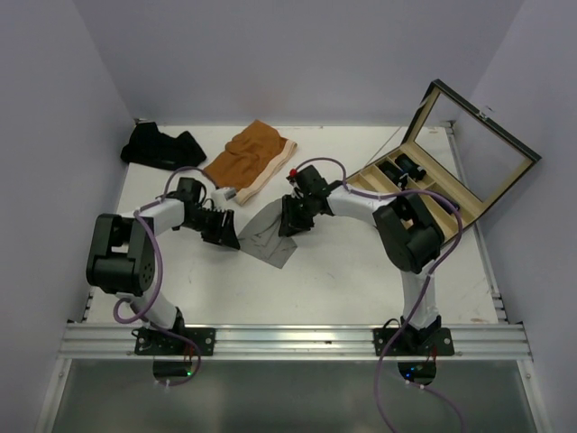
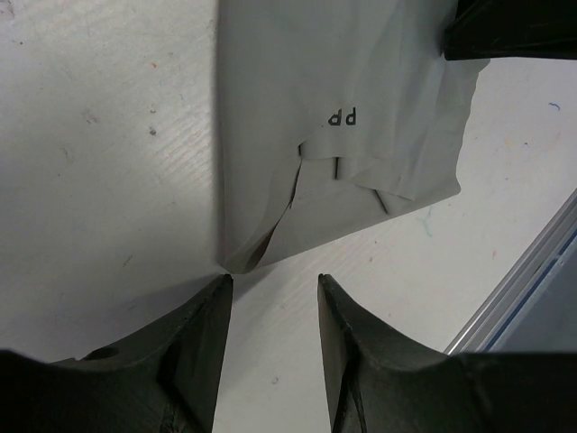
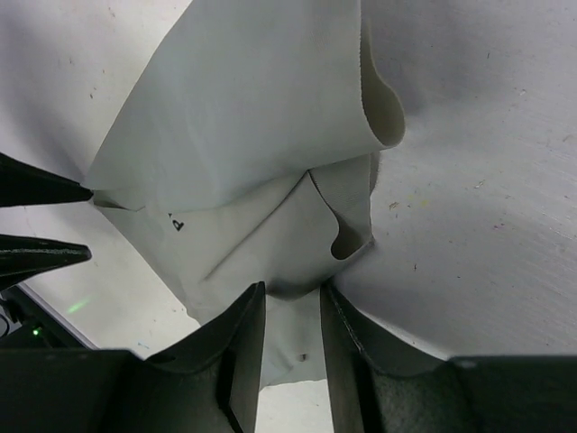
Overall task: Roll the underwear
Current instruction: Flatten the underwear
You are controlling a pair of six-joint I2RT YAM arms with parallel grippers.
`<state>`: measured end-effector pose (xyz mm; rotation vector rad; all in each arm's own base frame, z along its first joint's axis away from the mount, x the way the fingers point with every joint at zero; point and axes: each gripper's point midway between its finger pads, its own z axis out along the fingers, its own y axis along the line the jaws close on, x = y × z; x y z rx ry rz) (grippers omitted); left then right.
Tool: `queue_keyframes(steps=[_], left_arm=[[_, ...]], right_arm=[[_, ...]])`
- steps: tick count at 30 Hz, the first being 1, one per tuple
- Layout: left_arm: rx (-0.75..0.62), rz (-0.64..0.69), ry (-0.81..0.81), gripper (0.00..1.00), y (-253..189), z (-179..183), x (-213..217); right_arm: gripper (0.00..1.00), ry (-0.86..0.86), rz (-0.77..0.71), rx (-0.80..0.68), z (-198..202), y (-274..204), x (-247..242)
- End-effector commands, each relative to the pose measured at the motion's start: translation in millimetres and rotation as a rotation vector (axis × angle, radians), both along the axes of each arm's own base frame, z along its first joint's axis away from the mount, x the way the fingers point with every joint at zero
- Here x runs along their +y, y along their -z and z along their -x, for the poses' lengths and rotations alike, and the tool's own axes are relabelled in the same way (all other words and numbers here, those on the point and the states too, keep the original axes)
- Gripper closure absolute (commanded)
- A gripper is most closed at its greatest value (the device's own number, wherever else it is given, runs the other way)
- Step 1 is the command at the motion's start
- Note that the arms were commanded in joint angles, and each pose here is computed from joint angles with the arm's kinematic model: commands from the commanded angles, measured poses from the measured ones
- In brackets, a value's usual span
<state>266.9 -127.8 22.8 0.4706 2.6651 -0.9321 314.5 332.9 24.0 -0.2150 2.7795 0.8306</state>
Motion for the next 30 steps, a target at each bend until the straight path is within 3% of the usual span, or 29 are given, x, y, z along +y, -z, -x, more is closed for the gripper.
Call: queue_keyframes(steps=[1,7,10,14,17,30], left_arm=[[-0.018,0.005,-0.015,0.53,3,-17,-2],[0.028,-0.011,-0.036,0.57,17,-23,-1],[0.048,-0.023,-0.028,0.64,23,-22,-3],[0.067,-0.092,-0.026,0.86,32,-21,4],[0.065,-0.154,-0.018,1.0,34,-23,14],[-0.079,-0.349,0.061,1.0,19,-52,51]], right_arm=[[0.66,0.031,-0.003,-0.033,-15,-6,7],[0.72,0.012,-0.007,-0.043,-16,-9,9],[0.79,0.013,-0.007,-0.043,-18,-8,9],[0.94,0.004,-0.015,-0.059,-21,-13,12],[1.0,-0.003,-0.017,-0.072,-24,-19,9],[1.0,-0.109,0.132,-0.208,-35,-48,-74]])
